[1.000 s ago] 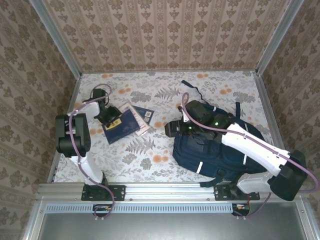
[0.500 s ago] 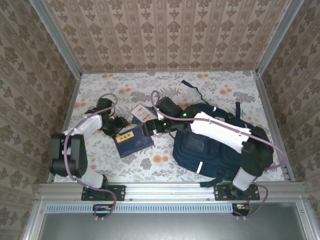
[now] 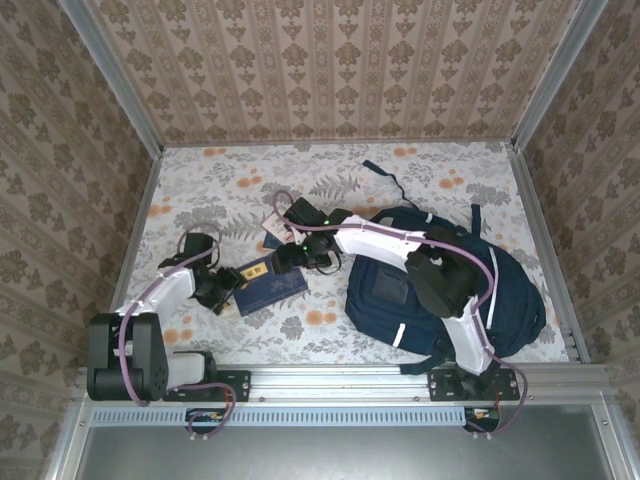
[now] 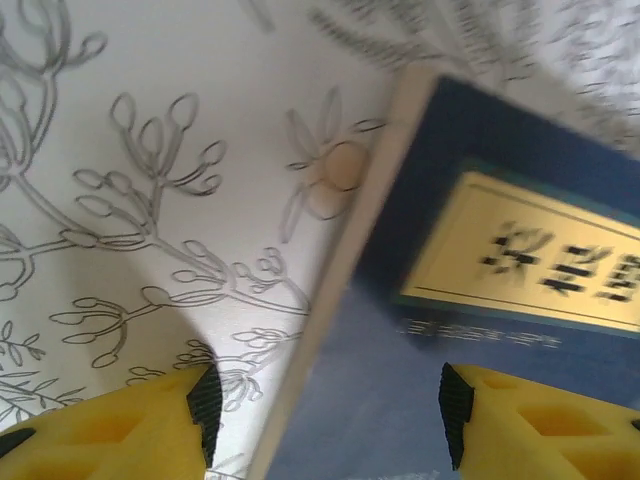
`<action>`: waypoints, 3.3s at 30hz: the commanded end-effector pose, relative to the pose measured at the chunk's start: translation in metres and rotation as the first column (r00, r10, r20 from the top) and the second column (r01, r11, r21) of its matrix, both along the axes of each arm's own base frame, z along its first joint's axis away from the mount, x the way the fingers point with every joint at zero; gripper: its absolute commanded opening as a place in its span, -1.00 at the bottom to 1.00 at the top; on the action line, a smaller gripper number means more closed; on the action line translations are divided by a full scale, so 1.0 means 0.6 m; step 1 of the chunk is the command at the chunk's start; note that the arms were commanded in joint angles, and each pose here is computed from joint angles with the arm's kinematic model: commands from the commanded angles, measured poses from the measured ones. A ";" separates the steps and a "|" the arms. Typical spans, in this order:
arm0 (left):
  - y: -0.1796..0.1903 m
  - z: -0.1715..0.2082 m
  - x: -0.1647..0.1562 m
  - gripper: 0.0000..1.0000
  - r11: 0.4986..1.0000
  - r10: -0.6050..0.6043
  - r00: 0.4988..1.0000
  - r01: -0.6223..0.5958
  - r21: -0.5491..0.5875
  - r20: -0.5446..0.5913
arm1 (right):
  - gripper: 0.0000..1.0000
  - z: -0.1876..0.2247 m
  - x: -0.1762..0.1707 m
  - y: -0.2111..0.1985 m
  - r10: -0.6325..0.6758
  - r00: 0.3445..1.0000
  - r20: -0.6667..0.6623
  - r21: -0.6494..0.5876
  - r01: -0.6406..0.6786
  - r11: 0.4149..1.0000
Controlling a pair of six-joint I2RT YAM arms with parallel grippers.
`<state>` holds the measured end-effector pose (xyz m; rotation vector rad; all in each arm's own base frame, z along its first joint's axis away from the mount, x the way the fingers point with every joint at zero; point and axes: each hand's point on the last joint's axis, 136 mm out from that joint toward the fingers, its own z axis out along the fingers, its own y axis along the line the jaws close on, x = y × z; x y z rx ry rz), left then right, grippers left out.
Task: Pack the student bag
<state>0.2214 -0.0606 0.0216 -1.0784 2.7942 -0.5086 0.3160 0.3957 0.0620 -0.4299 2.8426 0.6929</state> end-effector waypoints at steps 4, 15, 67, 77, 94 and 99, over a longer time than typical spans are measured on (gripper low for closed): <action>-0.007 -0.017 0.020 0.20 0.998 0.055 0.998 -0.054 -0.039 0.028 | 0.69 -0.031 0.005 0.010 -0.002 0.998 -0.066 -0.016 0.001 1.000; -0.042 -0.028 0.026 0.14 0.998 0.007 1.000 -0.006 -0.062 0.024 | 0.34 -0.018 -0.025 0.077 0.080 0.982 -0.173 0.150 -0.054 0.987; -0.063 0.253 0.071 0.40 0.821 -0.569 0.687 0.451 0.349 0.452 | -1.00 0.126 0.036 -0.013 -0.279 0.917 -0.285 0.330 0.368 0.870; -0.219 0.282 -0.002 0.36 0.008 -0.975 -0.187 0.509 0.861 0.120 | -1.00 0.117 0.034 -0.024 -0.202 0.911 -0.359 0.315 0.322 0.893; -0.197 0.129 0.063 0.22 -0.112 -0.993 -0.049 0.615 0.780 -0.104 | -1.00 0.152 0.043 -0.021 -0.173 0.897 -0.407 0.431 0.355 0.829; -0.193 0.136 0.065 -0.81 -0.134 -0.990 -0.057 0.617 0.775 -0.125 | -1.00 0.156 0.043 -0.023 -0.178 0.894 -0.411 0.449 0.368 0.814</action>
